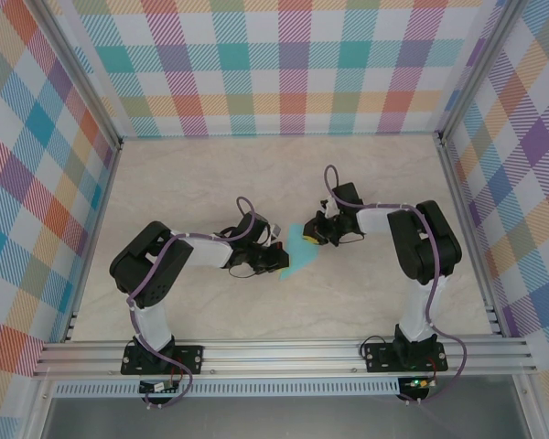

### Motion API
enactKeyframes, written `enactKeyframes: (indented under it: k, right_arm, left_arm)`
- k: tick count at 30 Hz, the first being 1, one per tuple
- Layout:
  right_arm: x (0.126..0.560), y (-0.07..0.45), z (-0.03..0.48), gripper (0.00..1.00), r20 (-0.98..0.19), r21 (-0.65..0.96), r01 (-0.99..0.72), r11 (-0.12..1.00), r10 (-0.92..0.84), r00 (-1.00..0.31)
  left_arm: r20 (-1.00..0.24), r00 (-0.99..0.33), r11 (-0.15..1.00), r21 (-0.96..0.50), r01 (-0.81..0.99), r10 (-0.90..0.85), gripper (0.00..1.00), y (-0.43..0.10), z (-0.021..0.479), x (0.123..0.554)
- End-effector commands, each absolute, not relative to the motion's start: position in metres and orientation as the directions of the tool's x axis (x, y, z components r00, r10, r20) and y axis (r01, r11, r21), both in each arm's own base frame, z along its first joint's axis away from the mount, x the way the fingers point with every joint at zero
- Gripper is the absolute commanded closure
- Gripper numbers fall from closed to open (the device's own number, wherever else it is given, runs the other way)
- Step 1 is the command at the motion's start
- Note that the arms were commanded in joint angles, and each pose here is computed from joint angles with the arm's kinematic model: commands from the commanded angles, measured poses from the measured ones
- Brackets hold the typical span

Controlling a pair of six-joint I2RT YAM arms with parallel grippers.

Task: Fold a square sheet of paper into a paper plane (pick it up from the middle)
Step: Fourth fold the wing at the center of the table.

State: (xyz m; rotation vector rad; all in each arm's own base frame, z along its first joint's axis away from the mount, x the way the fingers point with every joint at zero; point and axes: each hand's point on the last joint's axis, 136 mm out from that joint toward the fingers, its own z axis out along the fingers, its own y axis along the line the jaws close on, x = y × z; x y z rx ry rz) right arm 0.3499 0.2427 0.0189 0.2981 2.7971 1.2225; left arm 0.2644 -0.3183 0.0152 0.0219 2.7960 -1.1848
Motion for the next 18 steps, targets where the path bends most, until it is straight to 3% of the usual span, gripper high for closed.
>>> enactKeyframes:
  k: [1, 18]
  right_arm:
    - [0.378, 0.219, 0.008, 0.87, -0.079, 0.698, 0.144, 0.702, 0.274, -0.958]
    - [0.396, 0.202, 0.009, 0.85, -0.110, 0.642, 0.179, 0.745, 0.320, -0.941]
  left_arm:
    - [0.086, -0.995, 0.876, -0.474, -0.091, -0.056, 0.99, -0.259, -0.062, 0.217]
    - [0.090, -0.995, 0.877, -0.473, -0.088, -0.051, 0.99, -0.258, -0.064, 0.216]
